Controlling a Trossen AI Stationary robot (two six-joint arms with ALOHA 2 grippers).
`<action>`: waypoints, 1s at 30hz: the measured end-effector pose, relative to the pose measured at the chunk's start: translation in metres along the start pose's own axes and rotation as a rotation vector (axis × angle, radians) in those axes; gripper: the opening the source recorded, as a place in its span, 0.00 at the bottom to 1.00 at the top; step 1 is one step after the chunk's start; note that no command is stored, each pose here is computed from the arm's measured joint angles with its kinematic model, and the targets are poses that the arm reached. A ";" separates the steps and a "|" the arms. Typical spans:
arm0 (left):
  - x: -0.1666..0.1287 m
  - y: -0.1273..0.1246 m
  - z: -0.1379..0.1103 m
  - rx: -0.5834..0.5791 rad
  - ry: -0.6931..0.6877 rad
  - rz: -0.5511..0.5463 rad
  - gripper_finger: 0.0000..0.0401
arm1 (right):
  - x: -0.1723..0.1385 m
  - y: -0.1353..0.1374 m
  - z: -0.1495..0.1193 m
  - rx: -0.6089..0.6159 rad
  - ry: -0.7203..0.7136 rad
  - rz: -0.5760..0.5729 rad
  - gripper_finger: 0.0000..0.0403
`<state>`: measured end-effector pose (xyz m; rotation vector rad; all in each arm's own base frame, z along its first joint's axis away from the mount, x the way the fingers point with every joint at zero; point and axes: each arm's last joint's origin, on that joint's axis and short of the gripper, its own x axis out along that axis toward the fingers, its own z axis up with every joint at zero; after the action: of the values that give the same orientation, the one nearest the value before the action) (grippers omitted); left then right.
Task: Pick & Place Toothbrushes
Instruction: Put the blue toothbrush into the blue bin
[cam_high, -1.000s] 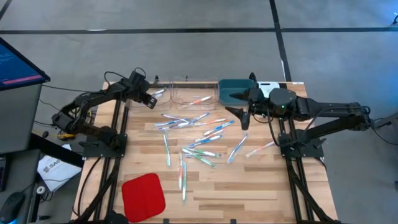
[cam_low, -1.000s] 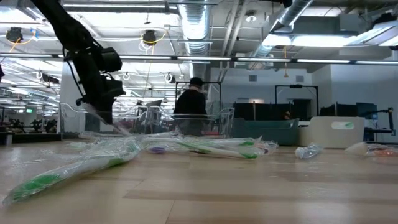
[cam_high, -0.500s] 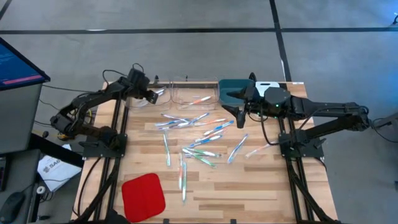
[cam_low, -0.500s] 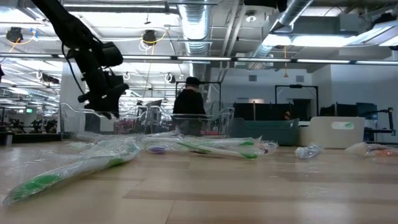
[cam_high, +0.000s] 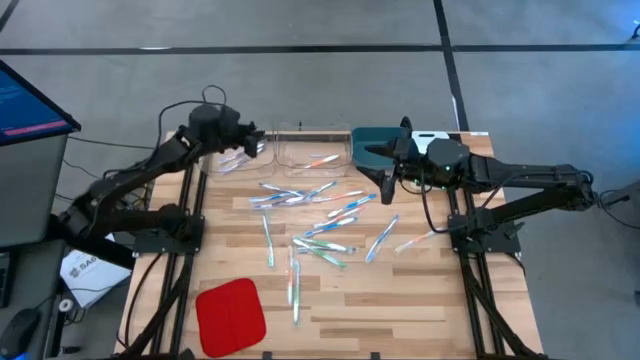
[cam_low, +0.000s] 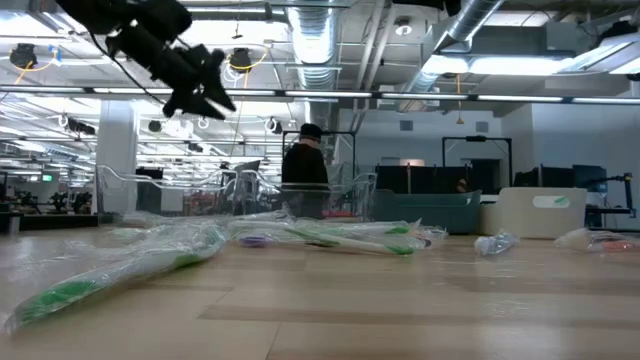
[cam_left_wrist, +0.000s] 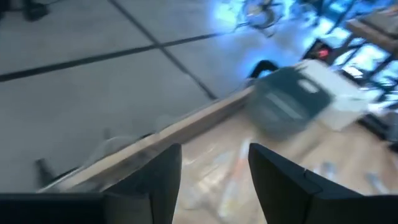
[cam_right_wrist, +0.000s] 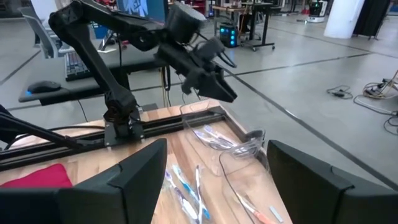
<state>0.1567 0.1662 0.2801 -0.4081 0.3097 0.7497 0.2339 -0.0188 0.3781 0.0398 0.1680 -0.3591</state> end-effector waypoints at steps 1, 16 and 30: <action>-0.002 -0.006 0.000 -0.003 -0.009 -0.023 0.45 | 0.000 0.000 0.000 -0.007 -0.001 0.000 0.67; -0.009 -0.075 -0.020 0.091 0.067 -0.301 0.44 | -0.002 0.008 0.000 0.016 0.000 0.035 0.67; -0.014 -0.110 -0.041 0.221 0.146 -0.457 0.44 | -0.008 0.026 -0.004 0.213 0.029 0.110 0.67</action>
<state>0.2199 0.0660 0.2774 -0.3085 0.4145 0.2352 0.2353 0.0088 0.3761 0.2639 0.1545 -0.2657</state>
